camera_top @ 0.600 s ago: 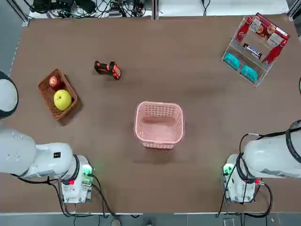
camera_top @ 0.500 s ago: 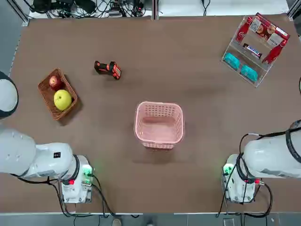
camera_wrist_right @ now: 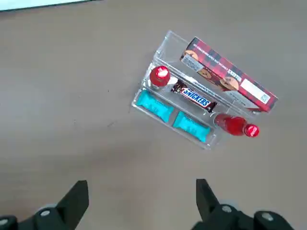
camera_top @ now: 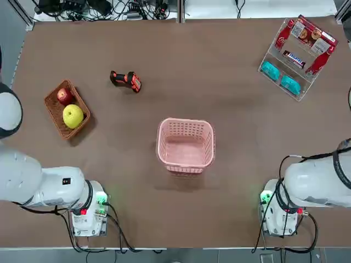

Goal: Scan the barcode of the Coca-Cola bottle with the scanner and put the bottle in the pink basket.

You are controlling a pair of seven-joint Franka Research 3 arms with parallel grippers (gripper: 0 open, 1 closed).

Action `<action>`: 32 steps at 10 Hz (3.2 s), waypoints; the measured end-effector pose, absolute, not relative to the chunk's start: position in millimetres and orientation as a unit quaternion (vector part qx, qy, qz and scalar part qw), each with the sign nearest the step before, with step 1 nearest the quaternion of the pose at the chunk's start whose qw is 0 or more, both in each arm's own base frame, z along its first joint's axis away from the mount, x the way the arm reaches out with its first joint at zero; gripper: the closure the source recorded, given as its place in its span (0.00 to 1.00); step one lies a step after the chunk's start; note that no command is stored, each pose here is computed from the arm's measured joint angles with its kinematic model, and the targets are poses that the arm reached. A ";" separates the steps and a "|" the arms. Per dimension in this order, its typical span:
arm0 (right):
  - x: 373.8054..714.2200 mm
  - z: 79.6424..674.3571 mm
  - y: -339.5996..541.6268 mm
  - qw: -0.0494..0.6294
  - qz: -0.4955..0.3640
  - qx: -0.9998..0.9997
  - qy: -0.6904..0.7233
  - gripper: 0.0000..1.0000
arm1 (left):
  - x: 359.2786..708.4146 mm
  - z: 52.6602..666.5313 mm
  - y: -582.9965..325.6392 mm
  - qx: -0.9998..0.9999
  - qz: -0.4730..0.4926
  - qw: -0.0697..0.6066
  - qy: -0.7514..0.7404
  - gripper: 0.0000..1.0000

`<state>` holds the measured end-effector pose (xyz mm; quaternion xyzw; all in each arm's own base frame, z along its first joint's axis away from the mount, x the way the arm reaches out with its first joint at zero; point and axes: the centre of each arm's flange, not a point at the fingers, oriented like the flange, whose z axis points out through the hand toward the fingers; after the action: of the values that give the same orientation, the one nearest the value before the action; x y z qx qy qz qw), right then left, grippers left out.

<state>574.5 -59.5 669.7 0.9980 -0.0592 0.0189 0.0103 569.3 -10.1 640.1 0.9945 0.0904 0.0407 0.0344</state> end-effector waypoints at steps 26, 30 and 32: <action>696.7 414.7 -113.3 -0.002 0.016 1.000 -0.027 0.38 | 581.4 255.4 -146.8 0.745 0.013 0.069 0.663 0.00; 697.2 411.3 -112.4 -0.004 0.014 1.000 -0.026 0.46 | 569.5 255.0 -145.7 0.747 0.012 0.065 0.661 0.00; 697.4 411.4 -111.6 -0.004 0.015 1.000 -0.026 0.57 | 558.0 243.2 -145.9 0.751 0.004 0.052 0.659 0.00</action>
<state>697.4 -111.6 411.4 0.9996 -0.0256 0.0145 -0.0041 558.0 -145.9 243.2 0.7507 0.6586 0.0039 0.0519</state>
